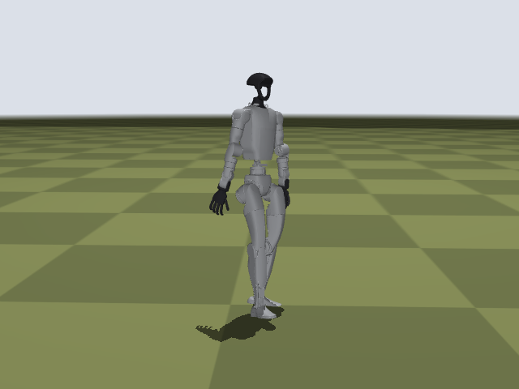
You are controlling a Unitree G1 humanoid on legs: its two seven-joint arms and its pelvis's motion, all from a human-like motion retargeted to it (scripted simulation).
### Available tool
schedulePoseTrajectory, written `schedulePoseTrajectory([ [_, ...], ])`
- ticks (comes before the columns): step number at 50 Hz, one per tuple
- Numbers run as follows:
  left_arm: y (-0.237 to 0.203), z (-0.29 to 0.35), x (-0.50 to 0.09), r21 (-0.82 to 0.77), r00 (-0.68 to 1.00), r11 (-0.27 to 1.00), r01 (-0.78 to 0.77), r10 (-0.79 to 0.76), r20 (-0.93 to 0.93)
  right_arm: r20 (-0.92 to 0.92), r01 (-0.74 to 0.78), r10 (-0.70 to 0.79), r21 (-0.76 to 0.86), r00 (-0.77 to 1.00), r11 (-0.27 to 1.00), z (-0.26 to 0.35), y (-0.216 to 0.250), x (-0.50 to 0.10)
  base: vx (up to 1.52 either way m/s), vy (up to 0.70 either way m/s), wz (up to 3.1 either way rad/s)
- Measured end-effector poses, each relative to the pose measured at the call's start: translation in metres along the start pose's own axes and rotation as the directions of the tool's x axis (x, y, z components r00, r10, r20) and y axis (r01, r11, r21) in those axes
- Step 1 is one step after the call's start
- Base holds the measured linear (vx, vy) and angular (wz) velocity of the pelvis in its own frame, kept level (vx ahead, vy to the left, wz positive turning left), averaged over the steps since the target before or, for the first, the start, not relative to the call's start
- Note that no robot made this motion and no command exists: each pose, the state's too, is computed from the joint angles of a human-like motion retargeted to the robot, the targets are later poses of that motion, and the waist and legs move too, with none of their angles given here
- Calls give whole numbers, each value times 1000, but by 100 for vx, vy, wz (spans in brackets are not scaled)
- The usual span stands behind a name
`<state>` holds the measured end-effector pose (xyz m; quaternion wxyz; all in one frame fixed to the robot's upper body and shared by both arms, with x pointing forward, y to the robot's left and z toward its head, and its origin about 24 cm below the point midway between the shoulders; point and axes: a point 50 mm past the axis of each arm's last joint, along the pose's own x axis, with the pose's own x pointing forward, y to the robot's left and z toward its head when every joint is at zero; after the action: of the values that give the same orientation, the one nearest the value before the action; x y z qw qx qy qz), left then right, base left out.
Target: In place motions
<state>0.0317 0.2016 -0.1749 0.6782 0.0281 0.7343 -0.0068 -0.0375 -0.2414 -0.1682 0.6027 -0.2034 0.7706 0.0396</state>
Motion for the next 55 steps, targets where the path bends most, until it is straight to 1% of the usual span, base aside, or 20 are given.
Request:
schedulePoseTrajectory([
  [4, 8, 29, -5, 30, 996, 999, -29, 27, 82, -17, -5, 5, 17, 1000, 1000, -3, 2, 0, -12, -1, 48],
  [10, 9, 56, -12, 67, 990, 997, -38, 29, 141, -31, -26, 27, 40, 999, 999, -8, 11, 0, -11, 0, 58],
  [17, 1, 56, -10, 68, 986, 998, -7, -4, 166, -27, -50, 51, 18, 998, 999, -4, 16, 0, 0, 0, -6],
  [22, -3, 25, -3, 27, 996, 999, 18, -20, 83, 38, -32, 33, -18, 999, 999, 14, 9, -1, 5, -2, -55],
  [32, -5, -79, 1, -113, 971, 993, 33, -59, -234, 204, 28, -7, -99, 979, 995, 63, -8, -10, 1, -6, -69],
  [36, -7, -106, -1, -163, 951, 986, 19, -68, -301, 236, 33, 0, -134, 972, 990, 73, -7, -13, -7, -15, -51],
  [40, -10, -115, -2, -221, 941, 975, -10, -65, -331, 256, 21, 22, -166, 967, 986, 82, -7, -15, -9, -11, -72],
  [43, -19, -105, 1, -252, 953, 968, -14, -63, -295, 272, 27, 18, -162, 962, 986, 88, -10, -17, -21, -18, 26],
  [47, -29, -77, 4, -268, 978, 963, 16, -71, -196, 313, 46, 2, -148, 950, 988, 98, -17, -21, -21, -21, 44],
  [50, -26, -47, 5, -193, 990, 980, 40, -64, -123, 308, 45, -6, -122, 952, 992, 94, -18, -20, -18, -8, 52],
  [55, -24, -7, 4, -39, 999, 999, 37, -37, -10, 140, -15, 25, -70, 990, 997, 52, -8, -8, -12, -12, -1],
])
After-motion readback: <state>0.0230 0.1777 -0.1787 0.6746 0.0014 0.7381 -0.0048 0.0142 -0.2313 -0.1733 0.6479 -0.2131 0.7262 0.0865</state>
